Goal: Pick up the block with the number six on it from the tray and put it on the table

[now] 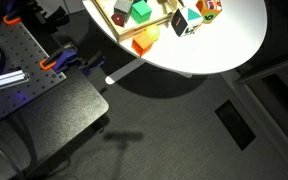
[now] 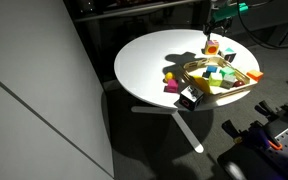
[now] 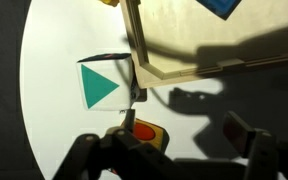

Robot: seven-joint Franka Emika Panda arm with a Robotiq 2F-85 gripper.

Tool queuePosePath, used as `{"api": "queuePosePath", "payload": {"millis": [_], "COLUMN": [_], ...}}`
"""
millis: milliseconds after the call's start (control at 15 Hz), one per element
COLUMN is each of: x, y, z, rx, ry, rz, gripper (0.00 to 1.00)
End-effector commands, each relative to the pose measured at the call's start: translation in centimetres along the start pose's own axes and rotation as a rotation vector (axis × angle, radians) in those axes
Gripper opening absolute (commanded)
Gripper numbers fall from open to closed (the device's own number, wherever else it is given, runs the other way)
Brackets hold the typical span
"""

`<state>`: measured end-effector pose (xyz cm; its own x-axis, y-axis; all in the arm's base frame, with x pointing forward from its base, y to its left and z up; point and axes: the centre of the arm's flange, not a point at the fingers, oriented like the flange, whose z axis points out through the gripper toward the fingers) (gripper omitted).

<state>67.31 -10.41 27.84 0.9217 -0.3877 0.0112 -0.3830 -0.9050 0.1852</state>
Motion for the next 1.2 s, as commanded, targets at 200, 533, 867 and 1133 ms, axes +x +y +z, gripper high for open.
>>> {"api": "queuePosePath", "payload": {"millis": [200, 533, 867, 1133], "x": [-3.6, -6.5, -10.5, -13.6], "y": [0.2, 1.1, 1.9, 2.9], "z": [-2.7, -4.8, -6.8, -8.3], "rx": [0.034, 0.038, 0.049, 0.057], "ry": [-0.126, -0.166, -0.184, -0.171], "rz": [-0.075, -0.130, -0.193, -0.199], "gripper": [1.00, 1.00, 1.00, 1.00]}}
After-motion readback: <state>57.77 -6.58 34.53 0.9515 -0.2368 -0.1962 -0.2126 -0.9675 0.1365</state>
